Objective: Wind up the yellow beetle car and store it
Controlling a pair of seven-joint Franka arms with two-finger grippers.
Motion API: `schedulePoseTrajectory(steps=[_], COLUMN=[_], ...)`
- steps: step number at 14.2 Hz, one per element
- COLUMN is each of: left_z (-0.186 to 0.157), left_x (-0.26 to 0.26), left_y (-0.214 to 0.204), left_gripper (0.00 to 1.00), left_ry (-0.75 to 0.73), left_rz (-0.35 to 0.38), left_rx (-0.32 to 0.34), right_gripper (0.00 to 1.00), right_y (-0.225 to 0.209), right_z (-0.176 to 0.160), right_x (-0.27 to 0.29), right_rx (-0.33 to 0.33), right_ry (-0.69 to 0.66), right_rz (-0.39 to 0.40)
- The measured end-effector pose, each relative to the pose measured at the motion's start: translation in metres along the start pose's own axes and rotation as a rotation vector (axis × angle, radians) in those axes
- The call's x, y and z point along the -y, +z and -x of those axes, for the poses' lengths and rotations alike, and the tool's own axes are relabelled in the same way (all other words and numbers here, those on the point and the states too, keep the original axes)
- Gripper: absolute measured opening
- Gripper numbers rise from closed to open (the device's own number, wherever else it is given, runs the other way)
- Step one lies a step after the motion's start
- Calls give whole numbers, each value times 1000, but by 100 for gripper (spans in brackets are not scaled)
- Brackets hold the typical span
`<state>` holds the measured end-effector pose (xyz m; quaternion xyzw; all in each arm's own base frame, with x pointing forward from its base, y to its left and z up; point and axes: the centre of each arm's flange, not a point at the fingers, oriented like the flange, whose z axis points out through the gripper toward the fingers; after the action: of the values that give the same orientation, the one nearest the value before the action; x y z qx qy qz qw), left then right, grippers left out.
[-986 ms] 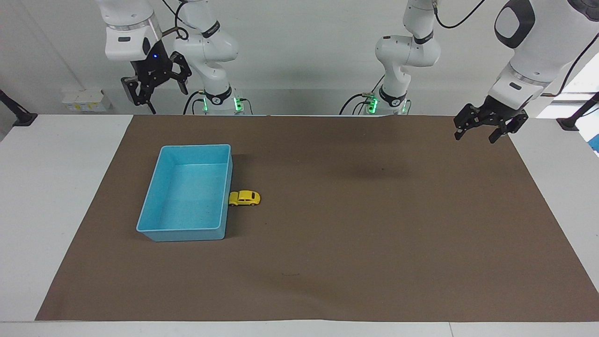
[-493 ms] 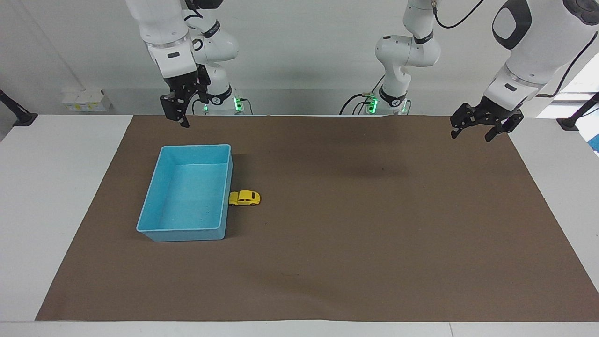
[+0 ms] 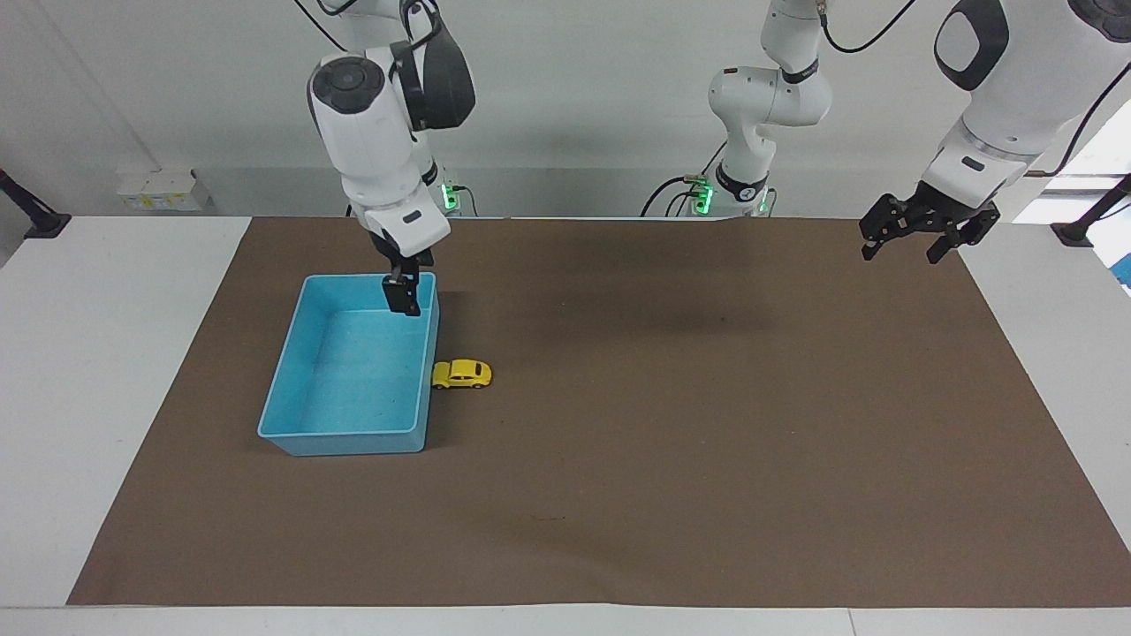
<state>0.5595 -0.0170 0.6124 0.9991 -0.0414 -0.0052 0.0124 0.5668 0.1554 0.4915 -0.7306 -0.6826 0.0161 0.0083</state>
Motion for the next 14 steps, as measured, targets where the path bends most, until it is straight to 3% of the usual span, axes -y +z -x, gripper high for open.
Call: schedulePoseTrajectory(steps=[10,14], left_z=[0,0], left_x=[0,1], left_y=[0,0], left_gripper=[100,100], left_ry=[-27,-28], left_rz=[1,1], left_rx=[2,3], right_gripper=[100,100], right_y=[90,108], right_z=[-4,-4], right_x=[14,15], right_rx=[-10,-6], right_ry=[-19,-26], right_rz=[43,57])
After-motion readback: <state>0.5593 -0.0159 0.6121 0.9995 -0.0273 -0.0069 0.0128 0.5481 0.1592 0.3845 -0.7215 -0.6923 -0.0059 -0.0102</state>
